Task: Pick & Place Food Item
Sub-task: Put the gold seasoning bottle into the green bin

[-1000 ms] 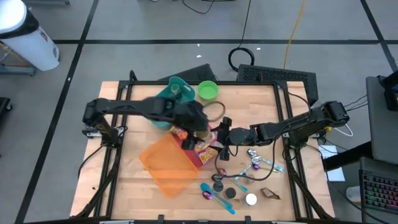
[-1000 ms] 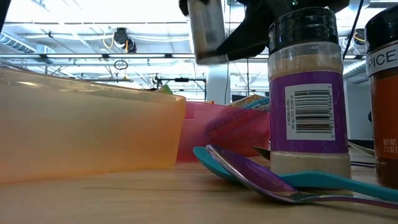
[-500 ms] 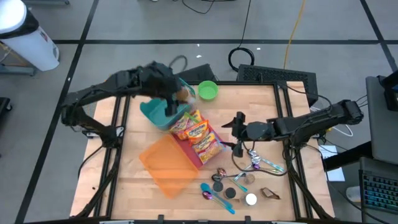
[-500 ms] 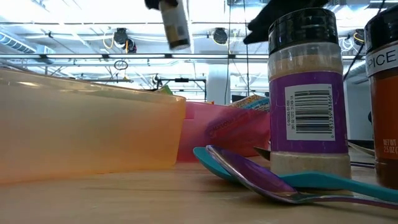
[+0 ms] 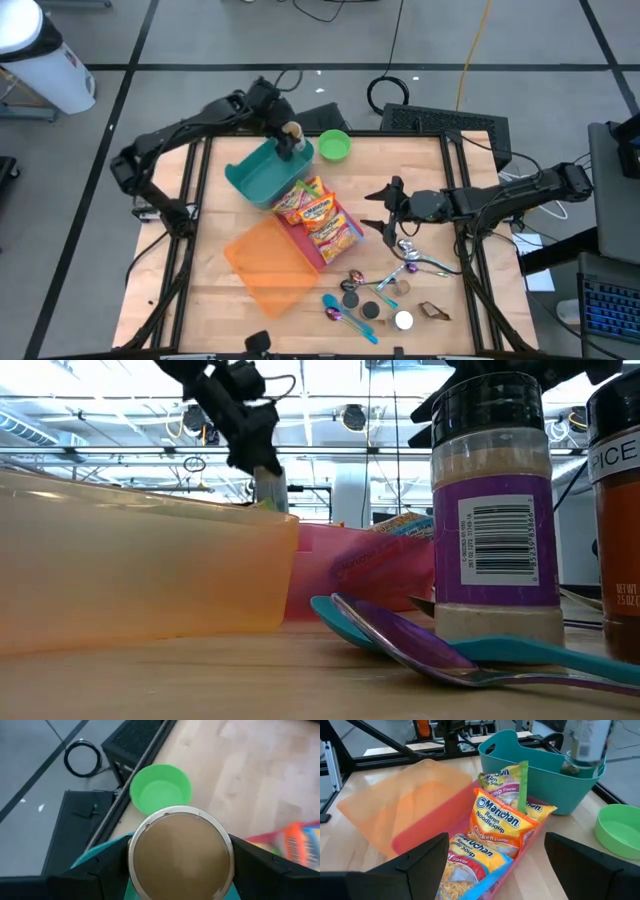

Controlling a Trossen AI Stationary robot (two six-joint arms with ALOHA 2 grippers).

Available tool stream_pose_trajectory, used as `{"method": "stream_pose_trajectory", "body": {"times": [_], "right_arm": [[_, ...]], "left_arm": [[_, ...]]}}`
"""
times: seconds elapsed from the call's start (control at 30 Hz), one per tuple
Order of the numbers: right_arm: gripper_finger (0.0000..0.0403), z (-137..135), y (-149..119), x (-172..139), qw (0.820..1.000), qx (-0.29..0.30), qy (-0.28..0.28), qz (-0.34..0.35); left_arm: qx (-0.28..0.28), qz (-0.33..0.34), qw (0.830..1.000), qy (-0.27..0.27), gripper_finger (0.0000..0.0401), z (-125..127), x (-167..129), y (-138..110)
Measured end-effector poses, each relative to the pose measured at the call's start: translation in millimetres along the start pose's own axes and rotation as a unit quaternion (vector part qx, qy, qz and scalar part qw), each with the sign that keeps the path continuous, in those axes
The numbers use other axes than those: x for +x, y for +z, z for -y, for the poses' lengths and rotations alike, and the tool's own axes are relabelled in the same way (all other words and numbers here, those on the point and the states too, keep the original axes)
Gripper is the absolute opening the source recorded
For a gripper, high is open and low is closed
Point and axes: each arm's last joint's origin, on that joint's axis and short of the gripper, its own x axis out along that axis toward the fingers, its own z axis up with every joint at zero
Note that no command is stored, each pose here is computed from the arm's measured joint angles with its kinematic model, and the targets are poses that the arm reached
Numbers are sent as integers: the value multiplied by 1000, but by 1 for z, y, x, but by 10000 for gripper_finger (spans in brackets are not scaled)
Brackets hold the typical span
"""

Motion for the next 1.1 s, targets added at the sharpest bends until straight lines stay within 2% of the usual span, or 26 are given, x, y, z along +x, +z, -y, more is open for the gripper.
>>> {"method": "stream_pose_trajectory", "body": {"times": [0.4, 0.67, 0.9, 1.1], "right_arm": [[322, -1, 0, 0, 1000, -3, 2, -2], [321, -1, -1, 0, 1000, -3, 2, -2], [322, -1, -1, 0, 1000, -5, 2, -2], [322, -1, -1, 0, 1000, -5, 3, -2]], "left_arm": [[-19, -53, 998, -24, 279, -5, 47, -12], [-39, -41, 997, -46, 279, -4, 68, -32], [-46, -52, 997, -43, 279, 1, 81, -52], [-37, -57, 998, -2, 279, 4, 86, -58]]}}
